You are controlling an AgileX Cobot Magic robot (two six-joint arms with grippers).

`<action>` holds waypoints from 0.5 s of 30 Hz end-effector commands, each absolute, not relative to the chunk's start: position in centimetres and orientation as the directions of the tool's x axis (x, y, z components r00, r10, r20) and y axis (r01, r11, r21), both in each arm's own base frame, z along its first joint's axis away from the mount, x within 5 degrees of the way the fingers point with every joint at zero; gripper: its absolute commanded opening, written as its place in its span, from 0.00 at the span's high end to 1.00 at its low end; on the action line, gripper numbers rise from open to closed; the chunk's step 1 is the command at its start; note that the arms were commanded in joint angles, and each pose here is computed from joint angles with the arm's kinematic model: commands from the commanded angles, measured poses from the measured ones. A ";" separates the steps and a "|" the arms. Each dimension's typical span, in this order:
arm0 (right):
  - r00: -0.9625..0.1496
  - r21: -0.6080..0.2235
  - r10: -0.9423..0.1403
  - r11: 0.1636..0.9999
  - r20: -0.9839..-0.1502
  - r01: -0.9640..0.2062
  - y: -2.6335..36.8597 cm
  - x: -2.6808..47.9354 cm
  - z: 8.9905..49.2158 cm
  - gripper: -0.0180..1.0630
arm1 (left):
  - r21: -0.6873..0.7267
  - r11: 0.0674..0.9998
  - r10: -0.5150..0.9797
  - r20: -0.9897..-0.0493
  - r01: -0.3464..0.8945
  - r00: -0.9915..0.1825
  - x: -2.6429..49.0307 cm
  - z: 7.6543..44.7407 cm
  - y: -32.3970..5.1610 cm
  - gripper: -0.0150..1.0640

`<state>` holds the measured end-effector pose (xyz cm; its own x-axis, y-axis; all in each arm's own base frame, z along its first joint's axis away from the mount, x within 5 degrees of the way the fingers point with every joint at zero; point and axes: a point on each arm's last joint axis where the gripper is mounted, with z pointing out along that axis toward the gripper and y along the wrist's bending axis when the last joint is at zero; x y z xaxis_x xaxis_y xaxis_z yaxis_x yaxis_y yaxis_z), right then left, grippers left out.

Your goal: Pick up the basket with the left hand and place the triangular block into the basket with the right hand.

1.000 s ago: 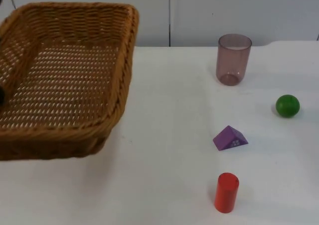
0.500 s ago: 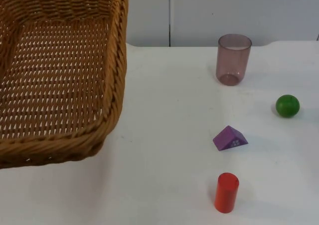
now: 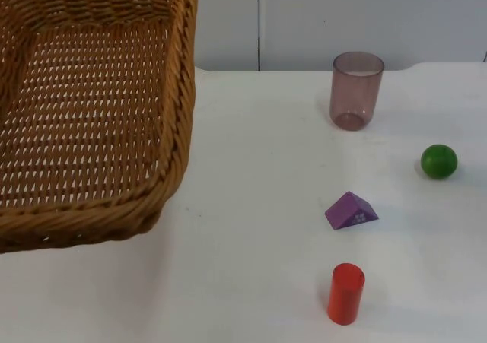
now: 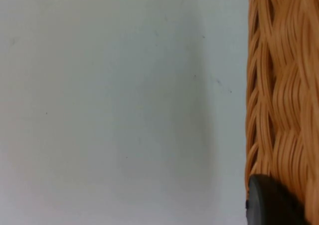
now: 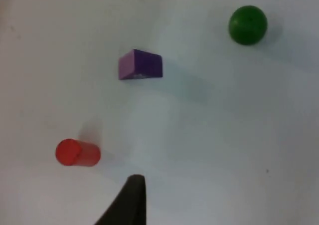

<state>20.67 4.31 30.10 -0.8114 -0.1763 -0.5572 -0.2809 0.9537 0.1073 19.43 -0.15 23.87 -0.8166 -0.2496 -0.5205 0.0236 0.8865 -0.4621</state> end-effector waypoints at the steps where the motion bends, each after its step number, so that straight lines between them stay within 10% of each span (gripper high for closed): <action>1: -0.794 0.060 -0.291 0.924 -0.533 -0.379 6.1 22.4 30.3 0.05 | -0.497 0.868 -0.287 -0.524 0.015 -0.802 19.5 24.3 -0.3 0.99; 8: -0.630 -0.165 -0.677 0.720 -0.380 -0.674 12.9 27.6 27.6 0.07 | -0.515 0.857 -0.287 -0.490 0.007 -0.823 19.6 23.9 -0.4 0.99; 15: -0.445 -0.168 -0.856 0.495 -0.262 -0.852 16.6 33.1 22.1 0.09 | -0.538 0.843 -0.283 -0.411 -0.021 -0.867 20.1 22.5 -0.4 0.99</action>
